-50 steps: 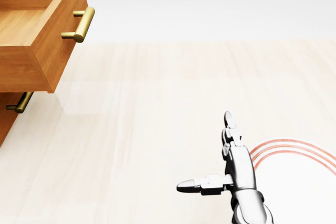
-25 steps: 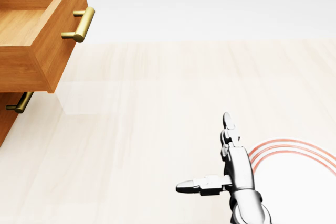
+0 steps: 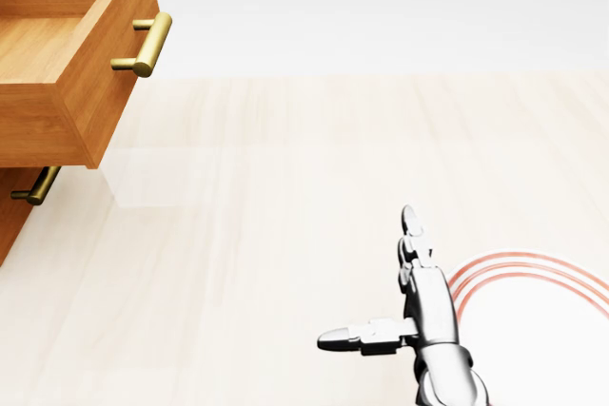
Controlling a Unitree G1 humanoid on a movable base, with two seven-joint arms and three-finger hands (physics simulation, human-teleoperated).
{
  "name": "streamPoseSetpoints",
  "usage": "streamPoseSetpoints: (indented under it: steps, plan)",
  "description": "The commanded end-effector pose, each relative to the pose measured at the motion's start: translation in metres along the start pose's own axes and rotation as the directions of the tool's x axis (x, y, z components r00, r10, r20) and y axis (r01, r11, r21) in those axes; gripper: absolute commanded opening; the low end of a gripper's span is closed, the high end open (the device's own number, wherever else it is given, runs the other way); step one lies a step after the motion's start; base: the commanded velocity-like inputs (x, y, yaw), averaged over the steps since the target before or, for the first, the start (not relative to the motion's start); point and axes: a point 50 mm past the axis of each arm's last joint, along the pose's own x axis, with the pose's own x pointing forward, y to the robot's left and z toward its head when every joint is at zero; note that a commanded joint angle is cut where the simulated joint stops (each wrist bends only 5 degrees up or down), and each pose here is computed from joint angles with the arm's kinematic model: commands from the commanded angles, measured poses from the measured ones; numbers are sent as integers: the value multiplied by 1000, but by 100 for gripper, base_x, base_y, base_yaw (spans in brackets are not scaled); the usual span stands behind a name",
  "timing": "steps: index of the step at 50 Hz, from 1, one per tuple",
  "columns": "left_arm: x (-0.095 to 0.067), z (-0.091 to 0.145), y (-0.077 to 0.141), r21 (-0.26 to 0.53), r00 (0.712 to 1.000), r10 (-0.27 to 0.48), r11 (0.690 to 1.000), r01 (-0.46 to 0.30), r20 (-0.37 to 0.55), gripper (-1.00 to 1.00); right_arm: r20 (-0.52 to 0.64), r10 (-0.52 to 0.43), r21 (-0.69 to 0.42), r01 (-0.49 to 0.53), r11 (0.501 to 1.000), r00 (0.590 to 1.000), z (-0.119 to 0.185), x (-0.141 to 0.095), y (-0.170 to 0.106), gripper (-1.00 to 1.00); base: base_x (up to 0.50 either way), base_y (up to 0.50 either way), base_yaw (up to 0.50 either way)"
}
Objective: Put the bowl on top of the cabinet.
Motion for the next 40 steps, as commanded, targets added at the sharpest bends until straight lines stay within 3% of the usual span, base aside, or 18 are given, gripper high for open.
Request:
streamPoseSetpoints:
  steps: [1,38,39,40]
  plan:
    - [-13,33,-29,-20,994,-83,996,85,76,-90,-6,1,-2,-1,1000,1000,-2,1,0,100,0,0,0]
    - [-21,51,-42,-12,985,-124,992,127,123,-89,-20,-3,-5,3,1000,1000,-5,1,0,100,0,0,0]
    - [-22,52,-43,-5,984,-129,991,131,127,-67,-20,-3,-4,3,1000,1000,-5,1,0,100,0,0,0]
    - [-22,52,-43,-6,984,-128,992,130,127,91,-20,-3,-5,2,1000,1000,-5,2,0,100,1,0,-1]
